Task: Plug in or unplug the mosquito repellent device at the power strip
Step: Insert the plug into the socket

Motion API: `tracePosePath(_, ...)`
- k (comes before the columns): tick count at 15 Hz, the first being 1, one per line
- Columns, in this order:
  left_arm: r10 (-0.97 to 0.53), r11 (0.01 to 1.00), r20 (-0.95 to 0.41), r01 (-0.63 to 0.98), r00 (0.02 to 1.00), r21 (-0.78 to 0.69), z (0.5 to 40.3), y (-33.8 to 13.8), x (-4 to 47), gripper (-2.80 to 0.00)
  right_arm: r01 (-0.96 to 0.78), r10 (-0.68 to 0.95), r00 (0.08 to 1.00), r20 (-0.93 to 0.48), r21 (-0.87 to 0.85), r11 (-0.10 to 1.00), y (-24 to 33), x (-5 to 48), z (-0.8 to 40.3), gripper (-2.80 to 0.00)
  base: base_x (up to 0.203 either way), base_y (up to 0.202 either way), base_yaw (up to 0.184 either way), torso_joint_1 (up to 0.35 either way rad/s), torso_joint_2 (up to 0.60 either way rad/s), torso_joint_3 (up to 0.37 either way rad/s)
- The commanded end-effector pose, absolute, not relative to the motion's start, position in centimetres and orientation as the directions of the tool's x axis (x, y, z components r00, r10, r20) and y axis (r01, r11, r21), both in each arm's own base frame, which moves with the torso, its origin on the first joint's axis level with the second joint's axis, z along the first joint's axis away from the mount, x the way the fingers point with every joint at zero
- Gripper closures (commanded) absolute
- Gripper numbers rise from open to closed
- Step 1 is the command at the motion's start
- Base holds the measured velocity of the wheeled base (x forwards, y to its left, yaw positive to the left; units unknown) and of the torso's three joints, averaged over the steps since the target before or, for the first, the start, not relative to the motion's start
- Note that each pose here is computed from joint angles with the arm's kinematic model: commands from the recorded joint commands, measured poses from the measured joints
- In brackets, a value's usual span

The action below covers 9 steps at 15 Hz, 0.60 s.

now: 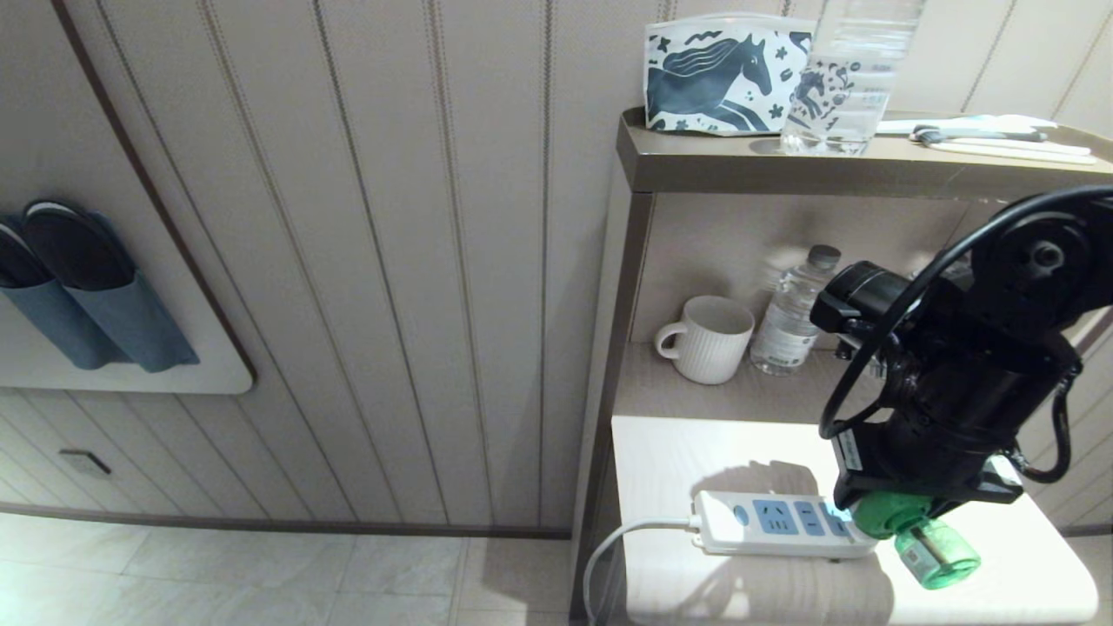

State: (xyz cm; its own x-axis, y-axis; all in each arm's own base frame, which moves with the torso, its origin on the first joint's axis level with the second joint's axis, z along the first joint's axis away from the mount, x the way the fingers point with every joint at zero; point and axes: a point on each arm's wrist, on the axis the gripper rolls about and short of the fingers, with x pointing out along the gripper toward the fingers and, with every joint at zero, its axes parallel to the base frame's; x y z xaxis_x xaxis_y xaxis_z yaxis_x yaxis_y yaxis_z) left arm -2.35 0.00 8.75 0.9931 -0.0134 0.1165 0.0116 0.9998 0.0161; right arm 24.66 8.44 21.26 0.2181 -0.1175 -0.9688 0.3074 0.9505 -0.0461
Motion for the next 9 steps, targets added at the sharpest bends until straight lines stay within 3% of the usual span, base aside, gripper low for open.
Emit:
tracePosePath(1,-0.014,1.000,0.118,0.012,0.993,0.016,8.76,0.00,-2.35,0.00,0.317,-0.120,0.215,-0.969,-0.047,0.947,8.43,24.67,21.29,0.00,0.000,0.000,0.000,0.000,0.00,0.000)
tracePosePath(9,-0.014,1.000,0.118,0.012,0.993,0.016,8.76,0.00,-2.35,0.00,0.337,-0.125,0.223,-0.967,-0.044,0.940,8.03,24.54,21.52,0.00,0.000,0.000,0.000,0.000,0.00,0.000)
